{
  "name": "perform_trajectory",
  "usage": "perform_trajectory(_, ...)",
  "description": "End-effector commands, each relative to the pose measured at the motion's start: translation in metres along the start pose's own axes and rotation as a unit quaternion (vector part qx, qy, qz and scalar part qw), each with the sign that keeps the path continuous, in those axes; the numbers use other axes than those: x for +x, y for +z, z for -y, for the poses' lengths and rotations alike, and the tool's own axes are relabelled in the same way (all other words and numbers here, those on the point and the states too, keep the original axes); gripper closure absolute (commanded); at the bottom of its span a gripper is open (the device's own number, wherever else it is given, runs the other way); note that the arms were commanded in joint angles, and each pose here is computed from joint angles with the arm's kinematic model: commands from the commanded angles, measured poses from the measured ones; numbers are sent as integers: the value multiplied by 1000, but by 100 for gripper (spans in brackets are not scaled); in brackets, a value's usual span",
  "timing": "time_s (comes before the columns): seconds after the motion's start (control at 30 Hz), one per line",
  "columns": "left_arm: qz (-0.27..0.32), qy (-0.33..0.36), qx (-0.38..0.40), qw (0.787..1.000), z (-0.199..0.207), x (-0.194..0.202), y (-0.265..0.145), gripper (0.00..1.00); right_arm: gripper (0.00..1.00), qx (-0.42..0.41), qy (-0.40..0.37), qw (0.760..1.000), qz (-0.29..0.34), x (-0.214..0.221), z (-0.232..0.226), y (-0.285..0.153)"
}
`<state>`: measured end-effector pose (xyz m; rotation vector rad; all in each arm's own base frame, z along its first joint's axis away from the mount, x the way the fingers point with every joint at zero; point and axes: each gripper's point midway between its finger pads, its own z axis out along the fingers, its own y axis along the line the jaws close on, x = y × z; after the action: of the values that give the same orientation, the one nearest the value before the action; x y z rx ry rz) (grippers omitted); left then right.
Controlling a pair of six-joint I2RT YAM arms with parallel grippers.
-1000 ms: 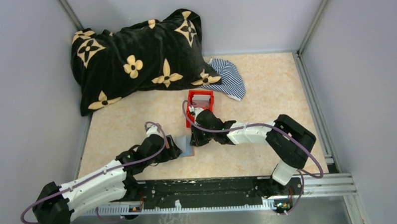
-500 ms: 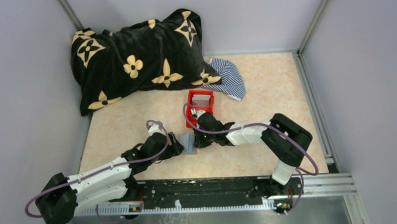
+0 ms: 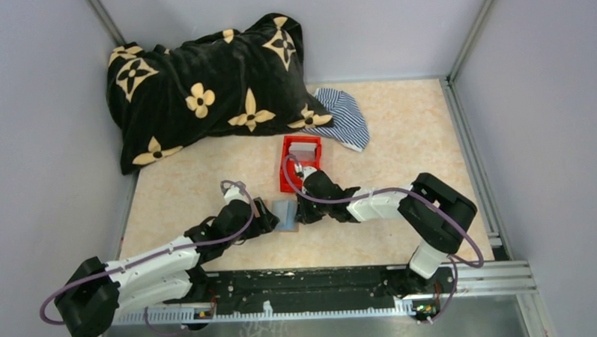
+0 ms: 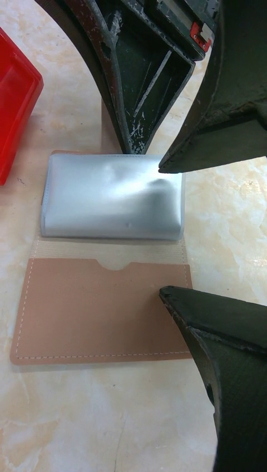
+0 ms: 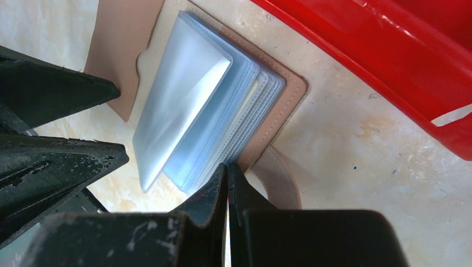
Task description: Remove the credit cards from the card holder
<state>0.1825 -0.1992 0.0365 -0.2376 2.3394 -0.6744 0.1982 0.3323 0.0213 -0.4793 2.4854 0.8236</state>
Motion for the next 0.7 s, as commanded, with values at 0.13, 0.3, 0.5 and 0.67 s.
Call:
perform_trajectory(0.13, -69, 10, -47, 996, -35, 39, -2, 19, 100, 1, -1, 1000, -19, 11, 7, -1)
perform_trajectory(0.3, -67, 13, -49, 997, -37, 38, -2, 19, 100, 17, 1, 1000, -22, 19, 17, -6)
perform_trajectory(0.5, -72, 12, -45, 996, -33, 40, 0, 19, 100, 12, 4, 1000, -23, 21, 15, -7)
perform_trajectory(0.67, -71, 15, -44, 996, -32, 38, 0, 19, 100, 7, 5, 1000, -24, 20, 14, -6)
